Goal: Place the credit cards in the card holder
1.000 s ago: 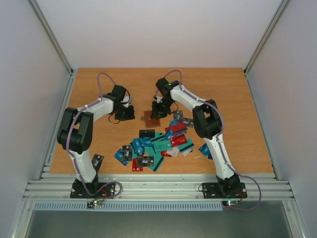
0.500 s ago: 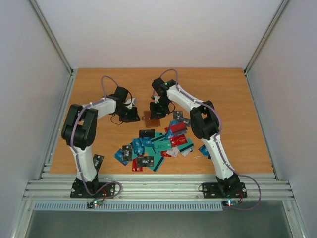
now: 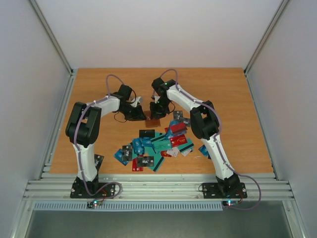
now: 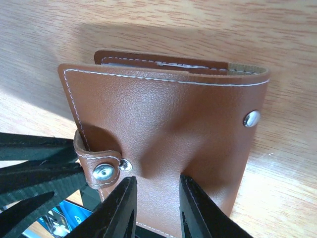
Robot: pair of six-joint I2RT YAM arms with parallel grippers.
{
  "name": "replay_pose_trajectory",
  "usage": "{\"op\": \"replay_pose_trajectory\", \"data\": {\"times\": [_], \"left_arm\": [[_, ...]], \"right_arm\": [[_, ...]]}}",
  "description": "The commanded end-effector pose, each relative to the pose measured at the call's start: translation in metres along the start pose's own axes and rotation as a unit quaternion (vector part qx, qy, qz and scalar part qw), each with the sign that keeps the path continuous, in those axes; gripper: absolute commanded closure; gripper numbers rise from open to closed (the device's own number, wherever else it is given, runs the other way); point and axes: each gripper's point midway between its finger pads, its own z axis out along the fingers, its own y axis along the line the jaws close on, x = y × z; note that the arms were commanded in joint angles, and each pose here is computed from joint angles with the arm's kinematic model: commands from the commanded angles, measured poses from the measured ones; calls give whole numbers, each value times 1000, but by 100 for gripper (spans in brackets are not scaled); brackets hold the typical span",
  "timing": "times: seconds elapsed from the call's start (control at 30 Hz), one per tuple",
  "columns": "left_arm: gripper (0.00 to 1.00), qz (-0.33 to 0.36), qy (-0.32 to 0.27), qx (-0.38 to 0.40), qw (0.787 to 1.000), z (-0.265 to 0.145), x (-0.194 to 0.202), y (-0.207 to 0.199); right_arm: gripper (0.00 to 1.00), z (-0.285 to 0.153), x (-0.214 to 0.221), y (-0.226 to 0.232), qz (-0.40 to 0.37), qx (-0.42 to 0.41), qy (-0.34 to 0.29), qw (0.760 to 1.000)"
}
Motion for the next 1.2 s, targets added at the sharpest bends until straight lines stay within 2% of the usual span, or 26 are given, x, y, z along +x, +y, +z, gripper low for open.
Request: {"op": "replay_pose_trajectory", "data": {"times": [0.0, 0.23, 0.53, 0.87, 1.17], "left_arm": [[84, 43, -3, 8, 999, -7, -8, -16], [84, 58, -18, 9, 998, -28, -11, -29], [96, 48, -2, 26, 998, -11, -11, -24], [100, 28, 11, 35, 999, 11, -16, -15], [100, 18, 4, 81, 997, 18, -17, -21]], "right_arm": [[74, 44, 21, -49, 48, 74, 62, 994], [74, 43, 20, -47, 52, 65, 62, 995], [75, 44, 20, -46, 56, 57, 62, 995], [75, 47, 19, -46, 59, 52, 65, 995], [75, 50, 18, -47, 64, 43, 71, 995]]}}
